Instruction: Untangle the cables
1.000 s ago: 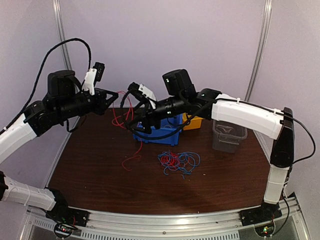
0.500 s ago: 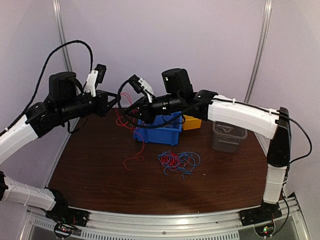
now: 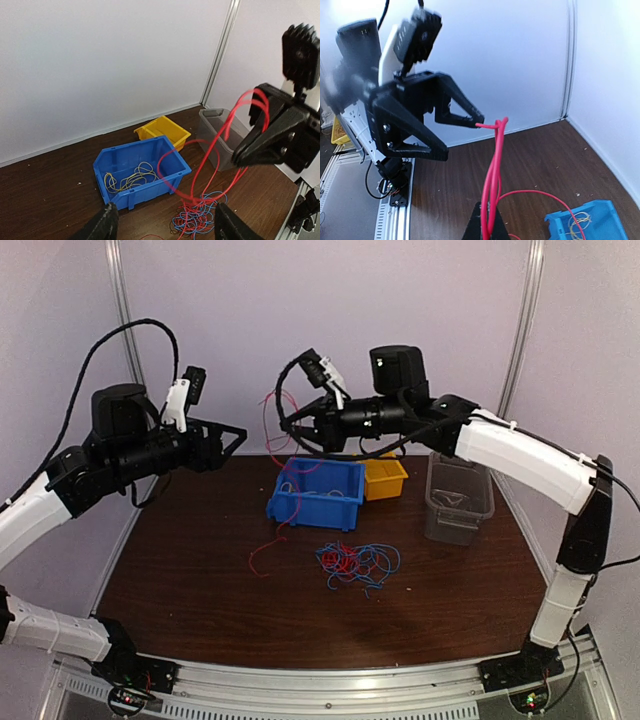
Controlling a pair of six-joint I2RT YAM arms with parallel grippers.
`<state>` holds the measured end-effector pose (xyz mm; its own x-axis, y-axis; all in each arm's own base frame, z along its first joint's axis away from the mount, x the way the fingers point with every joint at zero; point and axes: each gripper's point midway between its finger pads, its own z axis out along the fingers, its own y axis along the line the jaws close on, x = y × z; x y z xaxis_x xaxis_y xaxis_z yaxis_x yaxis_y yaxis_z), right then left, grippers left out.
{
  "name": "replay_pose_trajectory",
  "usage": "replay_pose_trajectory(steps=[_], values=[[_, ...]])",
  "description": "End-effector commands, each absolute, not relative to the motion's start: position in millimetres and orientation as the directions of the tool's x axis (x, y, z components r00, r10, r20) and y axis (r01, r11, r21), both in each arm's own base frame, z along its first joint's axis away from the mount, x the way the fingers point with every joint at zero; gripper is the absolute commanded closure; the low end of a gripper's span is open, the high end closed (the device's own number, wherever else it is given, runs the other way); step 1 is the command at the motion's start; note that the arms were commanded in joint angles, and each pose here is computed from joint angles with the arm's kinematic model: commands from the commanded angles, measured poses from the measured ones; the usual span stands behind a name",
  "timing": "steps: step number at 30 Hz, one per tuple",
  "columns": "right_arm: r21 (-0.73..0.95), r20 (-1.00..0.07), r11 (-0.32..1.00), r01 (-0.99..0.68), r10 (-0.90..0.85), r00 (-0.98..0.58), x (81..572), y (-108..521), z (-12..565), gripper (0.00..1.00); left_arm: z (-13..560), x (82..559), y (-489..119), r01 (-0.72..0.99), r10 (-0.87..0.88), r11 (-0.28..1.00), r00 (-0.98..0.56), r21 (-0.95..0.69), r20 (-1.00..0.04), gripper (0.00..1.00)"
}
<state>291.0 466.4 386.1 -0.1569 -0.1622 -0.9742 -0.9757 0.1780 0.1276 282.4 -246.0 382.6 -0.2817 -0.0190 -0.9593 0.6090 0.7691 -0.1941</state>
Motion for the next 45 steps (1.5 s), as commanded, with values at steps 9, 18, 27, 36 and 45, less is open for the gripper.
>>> replay_pose_trajectory(steps=[9,18,27,36,45], values=[[-0.011,-1.0,0.269,-0.963,0.008,0.014,318,348,509,1.0,389,254,-297,0.848,-0.02,0.505,-0.173,-0.16,-0.985,0.29],[-0.058,-0.996,0.522,-0.851,0.033,0.088,363,267,541,1.0,401,172,-344,0.99,-0.012,-0.051,-0.13,-0.13,-0.991,0.51],[-0.104,-0.99,0.764,-0.637,-0.022,0.136,402,181,547,1.0,405,103,-355,0.879,0.035,-0.452,-0.15,-0.149,-0.988,0.59],[-0.106,-0.99,0.845,-0.524,-0.042,0.133,416,133,544,1.0,408,75,-361,0.808,0.059,-0.572,-0.135,-0.144,-0.989,0.63],[-0.094,-0.994,0.882,-0.462,-0.059,0.089,427,105,520,1.0,406,77,-369,0.807,0.075,-0.568,-0.148,-0.164,-0.986,0.62]])
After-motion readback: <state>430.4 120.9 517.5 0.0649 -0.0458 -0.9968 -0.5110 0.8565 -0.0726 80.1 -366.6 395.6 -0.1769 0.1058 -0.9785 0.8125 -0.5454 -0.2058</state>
